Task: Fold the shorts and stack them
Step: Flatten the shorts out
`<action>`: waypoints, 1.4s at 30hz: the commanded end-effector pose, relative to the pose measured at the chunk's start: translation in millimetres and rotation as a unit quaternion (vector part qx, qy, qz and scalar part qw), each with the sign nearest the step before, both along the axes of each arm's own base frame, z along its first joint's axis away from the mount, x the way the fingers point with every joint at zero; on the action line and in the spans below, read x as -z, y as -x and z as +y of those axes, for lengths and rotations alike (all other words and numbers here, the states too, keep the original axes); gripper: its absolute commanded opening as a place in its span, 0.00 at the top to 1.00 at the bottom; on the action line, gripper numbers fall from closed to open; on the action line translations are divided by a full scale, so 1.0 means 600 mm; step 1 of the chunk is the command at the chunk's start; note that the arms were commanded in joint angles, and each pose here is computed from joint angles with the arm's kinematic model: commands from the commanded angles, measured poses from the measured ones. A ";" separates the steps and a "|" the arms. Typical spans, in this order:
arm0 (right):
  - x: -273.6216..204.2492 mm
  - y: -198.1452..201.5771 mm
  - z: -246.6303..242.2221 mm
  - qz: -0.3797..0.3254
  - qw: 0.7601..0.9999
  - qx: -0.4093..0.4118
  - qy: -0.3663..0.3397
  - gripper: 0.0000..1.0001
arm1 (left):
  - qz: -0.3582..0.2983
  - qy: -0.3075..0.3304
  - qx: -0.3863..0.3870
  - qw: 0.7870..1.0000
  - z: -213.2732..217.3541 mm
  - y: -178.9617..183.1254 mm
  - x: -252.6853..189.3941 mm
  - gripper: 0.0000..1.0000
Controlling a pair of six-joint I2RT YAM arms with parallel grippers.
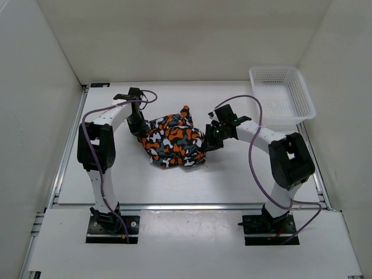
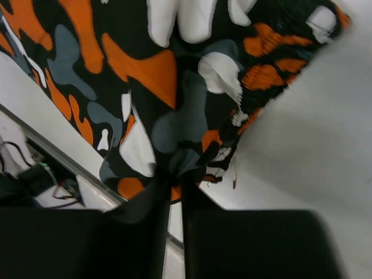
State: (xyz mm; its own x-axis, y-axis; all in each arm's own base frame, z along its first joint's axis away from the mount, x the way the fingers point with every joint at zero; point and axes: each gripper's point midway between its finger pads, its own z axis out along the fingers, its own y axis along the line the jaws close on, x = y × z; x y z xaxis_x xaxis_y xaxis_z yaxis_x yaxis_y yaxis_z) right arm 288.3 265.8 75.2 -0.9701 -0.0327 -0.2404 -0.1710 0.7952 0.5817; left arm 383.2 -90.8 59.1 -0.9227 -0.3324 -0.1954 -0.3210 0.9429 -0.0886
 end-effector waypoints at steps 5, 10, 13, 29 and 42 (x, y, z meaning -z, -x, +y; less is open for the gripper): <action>-0.163 -0.107 0.049 -0.130 0.991 0.011 -0.022 1.00 | -0.102 0.030 0.003 0.994 -0.007 -0.076 -0.142 0.90; -0.407 -0.215 0.032 -0.297 0.952 0.049 -0.052 1.00 | -0.211 0.069 -0.007 0.975 0.006 -0.121 -0.331 0.90; -0.520 -0.220 0.014 -0.384 0.921 0.045 -0.048 1.00 | -0.314 0.100 -0.010 0.944 0.016 -0.124 -0.474 0.90; -0.127 0.081 -0.240 -0.313 0.893 0.229 0.226 0.01 | -0.205 0.132 -0.017 0.970 -0.017 0.175 -0.199 0.01; -0.111 0.066 -0.204 -0.123 0.947 0.253 0.156 0.13 | -0.101 0.034 -0.110 0.988 0.059 0.145 -0.120 0.05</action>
